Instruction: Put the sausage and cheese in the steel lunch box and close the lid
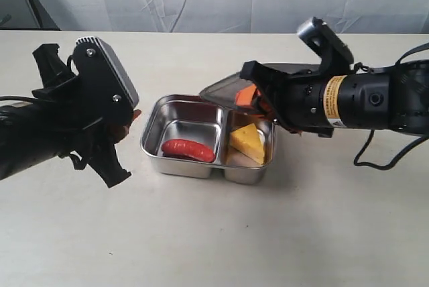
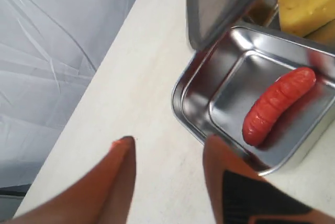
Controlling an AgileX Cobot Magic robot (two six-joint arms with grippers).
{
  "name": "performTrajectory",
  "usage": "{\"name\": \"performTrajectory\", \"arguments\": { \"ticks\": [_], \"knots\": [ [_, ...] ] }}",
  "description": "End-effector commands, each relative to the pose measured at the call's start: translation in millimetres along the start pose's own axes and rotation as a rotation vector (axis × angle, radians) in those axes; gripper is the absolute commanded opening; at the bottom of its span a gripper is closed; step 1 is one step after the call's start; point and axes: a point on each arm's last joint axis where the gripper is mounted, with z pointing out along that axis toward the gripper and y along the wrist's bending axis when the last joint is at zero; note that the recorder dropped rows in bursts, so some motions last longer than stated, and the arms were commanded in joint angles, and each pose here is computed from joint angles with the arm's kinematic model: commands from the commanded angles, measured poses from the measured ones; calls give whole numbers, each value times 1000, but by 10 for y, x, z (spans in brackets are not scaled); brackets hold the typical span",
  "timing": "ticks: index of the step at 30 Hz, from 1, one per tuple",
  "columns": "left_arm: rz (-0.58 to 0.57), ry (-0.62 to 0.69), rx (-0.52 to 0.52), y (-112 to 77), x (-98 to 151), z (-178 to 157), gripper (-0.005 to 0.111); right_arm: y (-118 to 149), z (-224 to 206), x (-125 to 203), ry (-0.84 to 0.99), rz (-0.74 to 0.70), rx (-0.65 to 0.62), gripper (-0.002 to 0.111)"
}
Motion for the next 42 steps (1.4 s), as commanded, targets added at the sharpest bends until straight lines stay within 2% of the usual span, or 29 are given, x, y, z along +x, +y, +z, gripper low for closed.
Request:
{"name": "performTrajectory", "arguments": {
  "ticks": [1,8,11,12,15,19,21,22,26,27,29,32,34,39,42],
  "knots": [
    [-80,9,-1,3,0,-23,52,-140,-29,-101,-44,-13,65,-1],
    [-105,22,-9,10,12,-24,54,-102,-51,-135,-33,-73,-29,-1],
    [-105,25,-19,18,15,-24,54,-9,-58,-130,-34,-174,-126,-1],
    [-105,26,-20,20,16,-24,54,65,-68,-137,-45,-238,-198,-1],
    [-129,42,-39,36,32,-25,54,221,-91,-202,-63,-288,-303,-1],
    [-262,141,-189,154,139,-48,54,420,-154,-313,-42,-376,-429,-1],
    [-324,117,-195,172,122,-78,53,428,-229,-391,59,-416,-507,-1],
    [-353,108,-185,166,114,-81,50,388,-251,-446,89,-412,-521,-1],
    [-496,78,-111,173,125,-64,18,172,-311,-502,211,-395,-643,-1],
    [-559,73,-96,213,151,-49,9,92,-283,-514,224,-390,-634,-1],
    [-671,65,-75,315,214,-17,0,-5,-185,-492,238,-408,-626,-1],
    [-803,60,-82,466,300,2,0,-72,-97,-474,232,-447,-631,-1],
    [-845,54,-79,561,341,6,0,-126,-36,-460,237,-444,-629,-1],
    [-875,38,-59,685,362,2,0,-200,97,-379,285,-422,-625,-1],
    [-854,45,-58,681,372,18,0,-191,161,-310,316,-424,-632,-1]
  ]
}}
